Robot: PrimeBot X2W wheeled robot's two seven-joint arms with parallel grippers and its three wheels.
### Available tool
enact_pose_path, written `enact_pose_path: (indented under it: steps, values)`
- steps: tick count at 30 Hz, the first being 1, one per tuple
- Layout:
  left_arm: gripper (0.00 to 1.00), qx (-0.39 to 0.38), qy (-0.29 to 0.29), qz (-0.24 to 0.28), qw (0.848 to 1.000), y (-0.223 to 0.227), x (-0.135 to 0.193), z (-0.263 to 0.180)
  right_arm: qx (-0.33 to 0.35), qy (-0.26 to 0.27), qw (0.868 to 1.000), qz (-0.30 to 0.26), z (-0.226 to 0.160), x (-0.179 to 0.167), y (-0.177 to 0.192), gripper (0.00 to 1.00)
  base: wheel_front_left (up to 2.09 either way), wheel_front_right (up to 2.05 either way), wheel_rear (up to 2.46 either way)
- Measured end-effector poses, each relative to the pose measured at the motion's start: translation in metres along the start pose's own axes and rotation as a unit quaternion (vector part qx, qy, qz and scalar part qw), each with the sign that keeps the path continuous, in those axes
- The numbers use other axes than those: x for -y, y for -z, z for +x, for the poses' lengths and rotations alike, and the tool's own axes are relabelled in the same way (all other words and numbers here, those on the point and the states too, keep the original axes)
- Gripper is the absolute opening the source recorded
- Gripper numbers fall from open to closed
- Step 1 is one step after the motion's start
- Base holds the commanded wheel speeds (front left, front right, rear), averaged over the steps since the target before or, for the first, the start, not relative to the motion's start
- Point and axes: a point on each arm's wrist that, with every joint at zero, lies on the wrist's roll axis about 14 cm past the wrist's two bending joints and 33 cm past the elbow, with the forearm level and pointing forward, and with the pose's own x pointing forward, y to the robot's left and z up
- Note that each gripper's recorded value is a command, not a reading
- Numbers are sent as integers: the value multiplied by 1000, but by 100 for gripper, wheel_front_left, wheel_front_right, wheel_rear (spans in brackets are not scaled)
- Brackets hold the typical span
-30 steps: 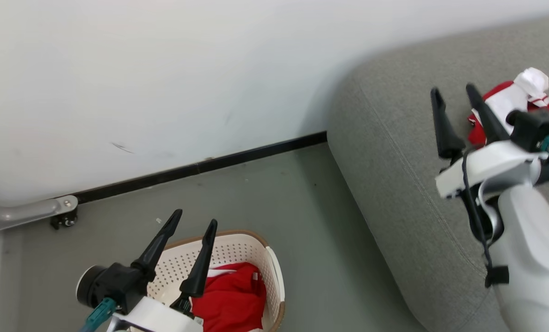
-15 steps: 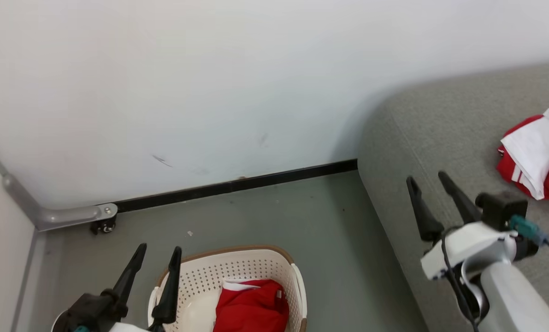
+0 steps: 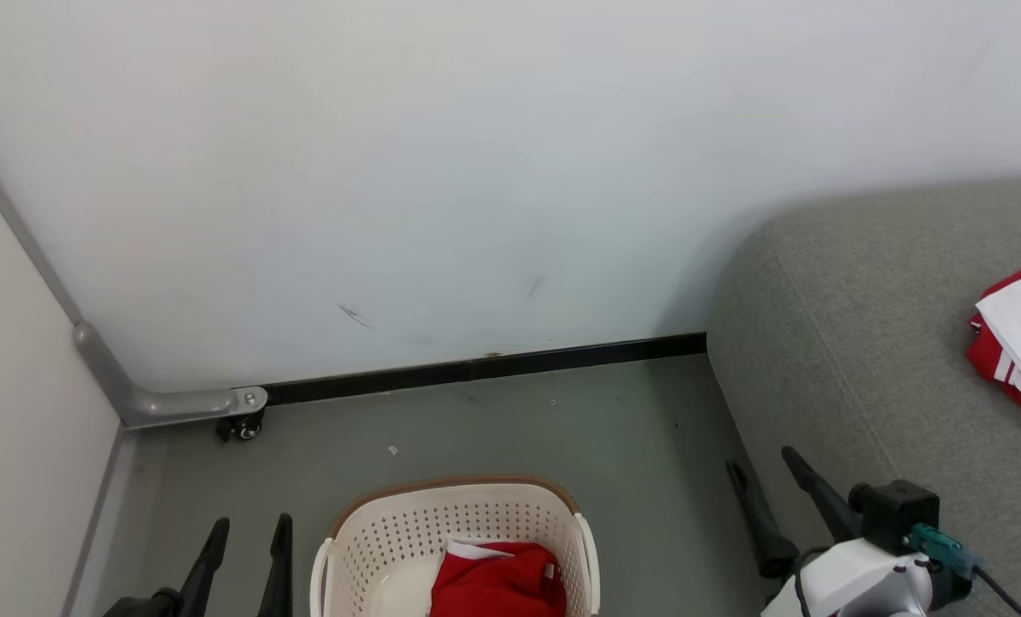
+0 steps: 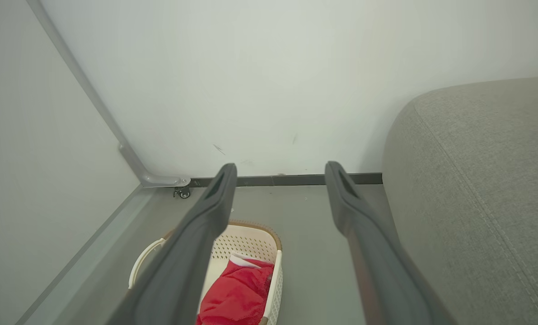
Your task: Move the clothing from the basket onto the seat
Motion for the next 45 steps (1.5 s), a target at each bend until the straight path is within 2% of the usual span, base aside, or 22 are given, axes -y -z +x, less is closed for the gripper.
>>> enact_pose_path:
  steps: [3,10,38,41,45]
  values:
    - [100,-7,-10,1,1000,5,-6,-7,-1,-7,1000,-7,-4,-5,1,100,0,0,0]
    - [100,-9,-20,3,1000,6,-12,-14,-3,12,1000,1,-16,3,5,100,0,0,0]
    - [100,-24,3,-7,1000,15,1,-14,-3,26,1000,2,-31,6,7,100,0,0,0]
    - [100,-28,5,-8,1000,18,2,-14,-5,37,999,-2,-32,13,8,100,0,0,0]
    - [100,-47,10,-8,999,30,6,-19,-16,81,996,-14,-45,41,13,100,0,0,0]
